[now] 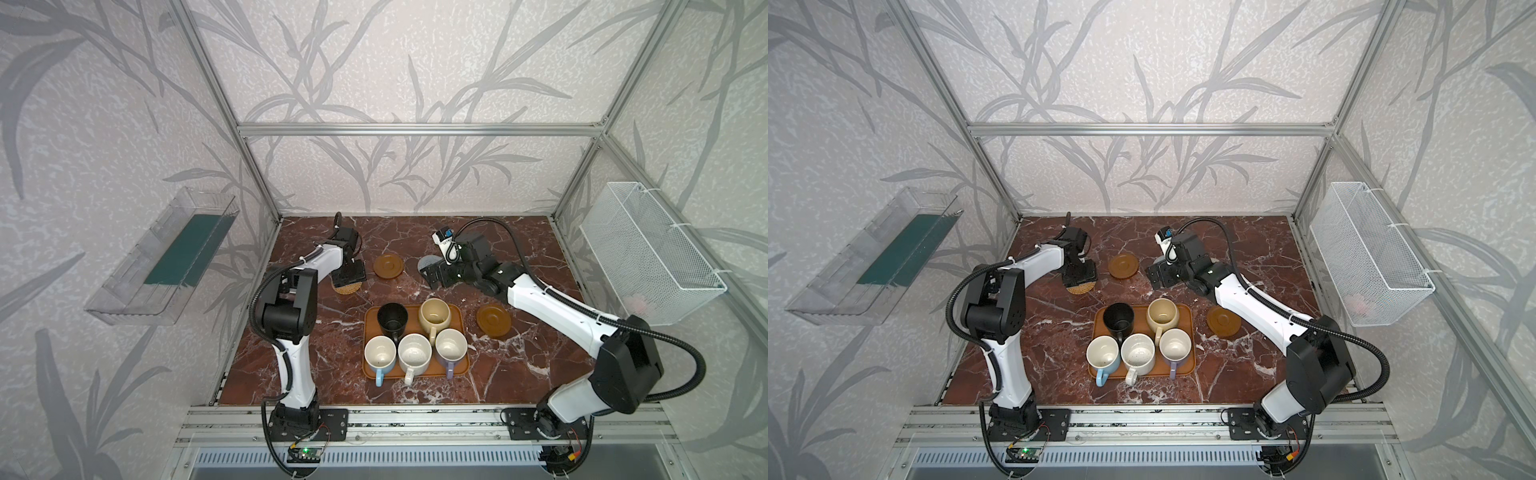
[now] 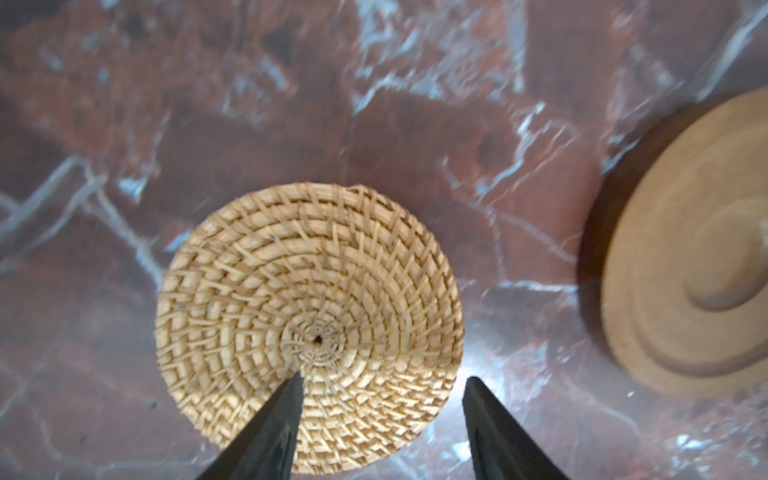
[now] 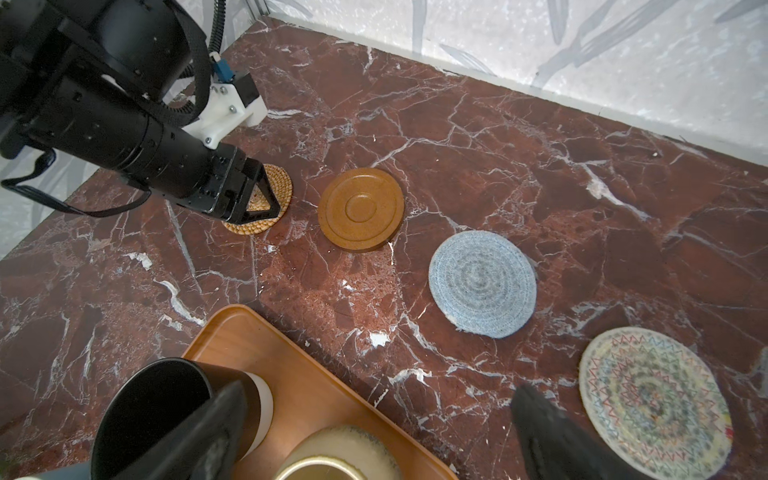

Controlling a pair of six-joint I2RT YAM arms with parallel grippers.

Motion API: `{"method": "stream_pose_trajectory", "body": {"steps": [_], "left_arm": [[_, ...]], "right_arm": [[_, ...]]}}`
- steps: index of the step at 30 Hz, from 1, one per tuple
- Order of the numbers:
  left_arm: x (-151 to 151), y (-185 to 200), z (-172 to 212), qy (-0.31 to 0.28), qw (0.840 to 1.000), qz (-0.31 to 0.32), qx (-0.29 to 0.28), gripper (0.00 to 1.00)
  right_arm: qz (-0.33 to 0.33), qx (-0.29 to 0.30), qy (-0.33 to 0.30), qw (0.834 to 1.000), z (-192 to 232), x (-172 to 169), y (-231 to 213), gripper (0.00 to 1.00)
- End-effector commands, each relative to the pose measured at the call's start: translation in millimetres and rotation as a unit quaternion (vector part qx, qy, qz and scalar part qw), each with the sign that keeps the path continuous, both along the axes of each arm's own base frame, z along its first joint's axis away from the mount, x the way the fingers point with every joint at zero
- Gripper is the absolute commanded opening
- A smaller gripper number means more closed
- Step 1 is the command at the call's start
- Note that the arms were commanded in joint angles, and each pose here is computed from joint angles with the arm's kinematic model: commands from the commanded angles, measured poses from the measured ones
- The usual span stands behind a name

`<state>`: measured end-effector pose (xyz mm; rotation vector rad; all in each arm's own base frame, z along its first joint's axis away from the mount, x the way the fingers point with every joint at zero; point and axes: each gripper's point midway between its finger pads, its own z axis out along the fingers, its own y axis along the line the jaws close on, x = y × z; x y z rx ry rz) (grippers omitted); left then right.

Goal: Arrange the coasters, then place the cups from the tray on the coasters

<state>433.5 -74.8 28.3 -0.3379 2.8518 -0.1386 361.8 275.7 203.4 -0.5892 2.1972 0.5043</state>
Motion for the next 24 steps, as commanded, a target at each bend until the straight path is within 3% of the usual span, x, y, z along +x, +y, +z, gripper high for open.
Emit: {"method": "stream_pose_trajectory", "body": {"steps": [1,7,16,19,24], "left_arm": [[-3.6,-11.5,-13.7,0.024,0.999,-0.011,-0.02,0.62],[-3.4,-7.9,-9.7,0.029,0.999,-0.007,-0.014,0.58],[6.8,-5.8,17.3,-0.003,1.0,0.007,-0.012,0.7],[3.3,-7.7,45.2,-0.021,1.0,0.004,-0.02,0.74],[-0.4,-1.2,108.4,-0.103,0.995,0.004,-0.015,0.85]], "right_arm": [[0.002,-0.005,-0.009,1.0,9.0,1.4,-0.7,0.99],[-0.003,-0.009,-0.007,1.0,7.2,3.7,-0.8,0.99],[-0.005,0.001,-0.008,1.0,12.3,3.6,-0.2,0.99],[-0.012,0.0,-0.02,1.0,20.4,2.0,-5.3,0.99],[-0.039,0.006,-0.049,0.998,36.5,1.1,-18.1,0.99]]}}
